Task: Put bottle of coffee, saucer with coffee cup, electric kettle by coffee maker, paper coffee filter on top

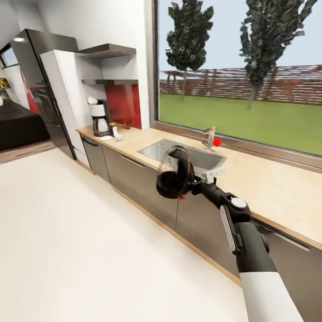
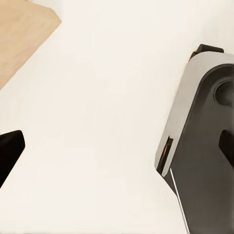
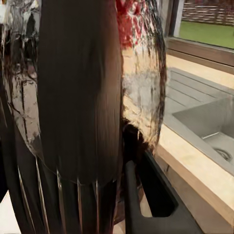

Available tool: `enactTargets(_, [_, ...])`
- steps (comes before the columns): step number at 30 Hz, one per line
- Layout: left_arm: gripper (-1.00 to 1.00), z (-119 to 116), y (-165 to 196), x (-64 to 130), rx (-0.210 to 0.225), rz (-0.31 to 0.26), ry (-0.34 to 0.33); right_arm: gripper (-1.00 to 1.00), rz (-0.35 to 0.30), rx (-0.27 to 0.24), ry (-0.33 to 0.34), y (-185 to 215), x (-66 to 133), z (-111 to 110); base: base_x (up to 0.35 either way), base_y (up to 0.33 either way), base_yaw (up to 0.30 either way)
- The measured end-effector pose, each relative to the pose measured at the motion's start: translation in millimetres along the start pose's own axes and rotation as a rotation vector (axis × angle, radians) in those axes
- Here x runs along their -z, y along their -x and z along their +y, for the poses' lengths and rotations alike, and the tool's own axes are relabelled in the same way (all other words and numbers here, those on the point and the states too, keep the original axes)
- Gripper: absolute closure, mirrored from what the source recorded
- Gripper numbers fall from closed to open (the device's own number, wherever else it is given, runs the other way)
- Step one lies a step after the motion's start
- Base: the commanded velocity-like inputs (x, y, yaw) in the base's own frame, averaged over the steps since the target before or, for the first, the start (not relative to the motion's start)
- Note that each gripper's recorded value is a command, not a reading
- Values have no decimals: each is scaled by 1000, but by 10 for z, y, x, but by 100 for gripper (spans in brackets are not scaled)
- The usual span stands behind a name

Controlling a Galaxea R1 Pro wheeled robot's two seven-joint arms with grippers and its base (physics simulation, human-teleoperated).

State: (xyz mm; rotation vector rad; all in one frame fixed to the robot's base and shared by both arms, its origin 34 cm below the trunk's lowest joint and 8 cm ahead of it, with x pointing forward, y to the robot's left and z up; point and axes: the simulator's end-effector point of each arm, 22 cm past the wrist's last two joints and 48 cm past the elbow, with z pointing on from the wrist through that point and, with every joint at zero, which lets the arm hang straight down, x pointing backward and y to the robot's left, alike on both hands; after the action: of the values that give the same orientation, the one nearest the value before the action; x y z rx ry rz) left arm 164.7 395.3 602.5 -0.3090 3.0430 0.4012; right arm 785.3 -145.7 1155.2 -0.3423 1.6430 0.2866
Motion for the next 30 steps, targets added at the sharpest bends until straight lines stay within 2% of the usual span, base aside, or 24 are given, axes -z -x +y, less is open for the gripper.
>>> enactTargets(5, [-100, -6, 3, 0, -1, -1, -1, 100, 10, -4, 2, -50, -5, 8, 0, 0, 271])
enactTargets(12, [-100, -128, 17, 9, -1, -4, -18, 100, 104, -34, 20, -576, -111, 54, 0, 0, 274])
enactTargets(21, [-100, -159, 89, 10, -9, -19, -23, 100, 68, -13, 57, -1071, -220, 181, 0, 0, 276])
enactTargets(30, [-100, -260, 226, 23, -6, -50, -38, 100, 116, -27, 94, -1952, -127, 355, 0, 0, 276])
